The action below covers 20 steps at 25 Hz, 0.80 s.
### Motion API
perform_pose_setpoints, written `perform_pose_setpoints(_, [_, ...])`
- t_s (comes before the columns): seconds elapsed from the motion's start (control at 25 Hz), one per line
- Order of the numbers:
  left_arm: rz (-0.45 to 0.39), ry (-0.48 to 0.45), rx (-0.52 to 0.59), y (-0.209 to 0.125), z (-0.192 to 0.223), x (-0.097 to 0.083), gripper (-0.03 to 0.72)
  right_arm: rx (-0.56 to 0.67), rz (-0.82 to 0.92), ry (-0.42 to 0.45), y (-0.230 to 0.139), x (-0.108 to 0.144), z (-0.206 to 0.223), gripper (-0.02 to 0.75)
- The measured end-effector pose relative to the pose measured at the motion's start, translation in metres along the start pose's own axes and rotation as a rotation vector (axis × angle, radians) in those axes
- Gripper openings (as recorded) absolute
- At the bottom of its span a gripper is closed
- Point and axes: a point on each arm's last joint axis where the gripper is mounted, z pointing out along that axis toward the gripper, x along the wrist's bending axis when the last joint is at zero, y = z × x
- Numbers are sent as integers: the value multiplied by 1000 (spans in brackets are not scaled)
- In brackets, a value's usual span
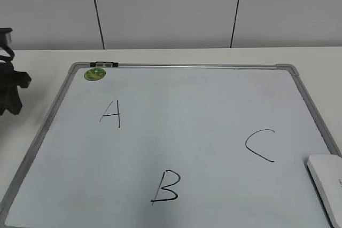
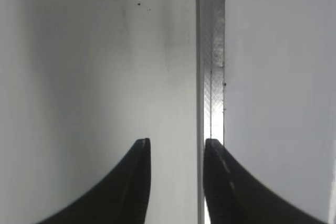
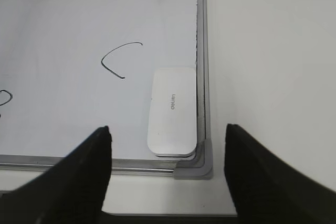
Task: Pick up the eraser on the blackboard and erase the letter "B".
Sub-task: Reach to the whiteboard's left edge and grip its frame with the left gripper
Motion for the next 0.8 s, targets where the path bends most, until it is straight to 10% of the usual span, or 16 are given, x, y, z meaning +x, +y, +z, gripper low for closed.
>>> perform_pose_setpoints(0.8, [38, -4, 149, 25, 77, -14, 244, 0, 0, 0, 0, 0, 0, 501])
